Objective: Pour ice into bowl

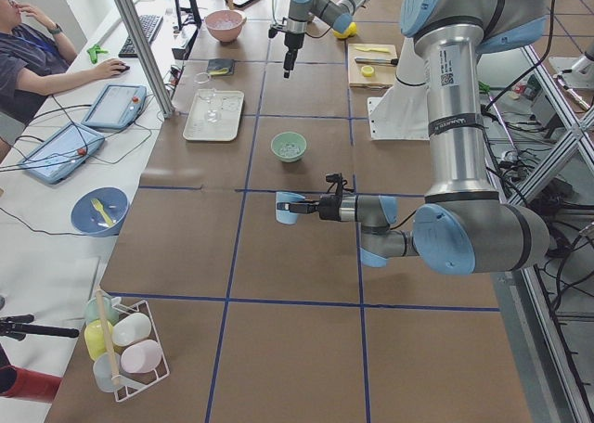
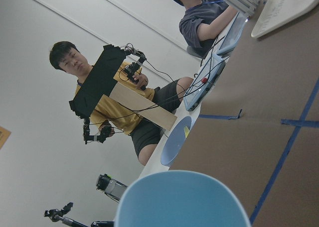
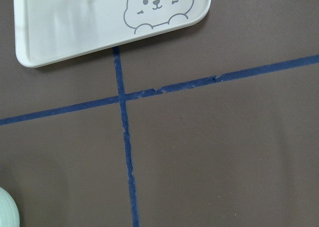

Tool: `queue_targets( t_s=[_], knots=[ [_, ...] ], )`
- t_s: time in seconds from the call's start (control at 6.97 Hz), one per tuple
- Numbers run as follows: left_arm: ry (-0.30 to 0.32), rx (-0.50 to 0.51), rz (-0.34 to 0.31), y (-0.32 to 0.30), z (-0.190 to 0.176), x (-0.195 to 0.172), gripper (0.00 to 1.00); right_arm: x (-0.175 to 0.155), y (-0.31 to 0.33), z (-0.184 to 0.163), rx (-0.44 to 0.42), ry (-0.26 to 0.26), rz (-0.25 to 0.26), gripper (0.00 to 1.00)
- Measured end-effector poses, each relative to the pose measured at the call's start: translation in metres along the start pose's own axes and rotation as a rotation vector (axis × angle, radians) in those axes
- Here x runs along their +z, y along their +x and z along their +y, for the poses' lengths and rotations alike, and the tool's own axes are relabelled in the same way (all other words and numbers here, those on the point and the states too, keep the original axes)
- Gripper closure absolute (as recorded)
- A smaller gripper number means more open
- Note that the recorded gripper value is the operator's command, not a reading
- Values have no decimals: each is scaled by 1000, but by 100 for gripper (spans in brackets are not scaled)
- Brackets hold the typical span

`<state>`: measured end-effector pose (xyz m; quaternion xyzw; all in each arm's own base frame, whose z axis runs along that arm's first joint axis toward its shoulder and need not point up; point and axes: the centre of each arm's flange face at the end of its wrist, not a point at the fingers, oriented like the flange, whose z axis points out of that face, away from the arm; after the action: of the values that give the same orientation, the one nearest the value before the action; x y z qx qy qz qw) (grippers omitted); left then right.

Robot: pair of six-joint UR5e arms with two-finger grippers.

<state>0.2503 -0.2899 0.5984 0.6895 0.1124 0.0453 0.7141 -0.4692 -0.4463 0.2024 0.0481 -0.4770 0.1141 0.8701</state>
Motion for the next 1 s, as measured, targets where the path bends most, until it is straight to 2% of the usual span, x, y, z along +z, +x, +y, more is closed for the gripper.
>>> queue_targets(
  t_s=[0.57, 0.72, 1.0],
  knots=[
    [-22, -459, 5, -2, 16, 0, 100, -2, 3, -4, 4, 1, 8, 0],
    [-28, -540, 11, -2, 17, 0, 100, -2, 4, -6, 5, 3, 10, 0],
    [-41, -622, 22, -1, 21, 0, 100, 0, 2, -2, 6, -2, 11, 0]
  ],
)
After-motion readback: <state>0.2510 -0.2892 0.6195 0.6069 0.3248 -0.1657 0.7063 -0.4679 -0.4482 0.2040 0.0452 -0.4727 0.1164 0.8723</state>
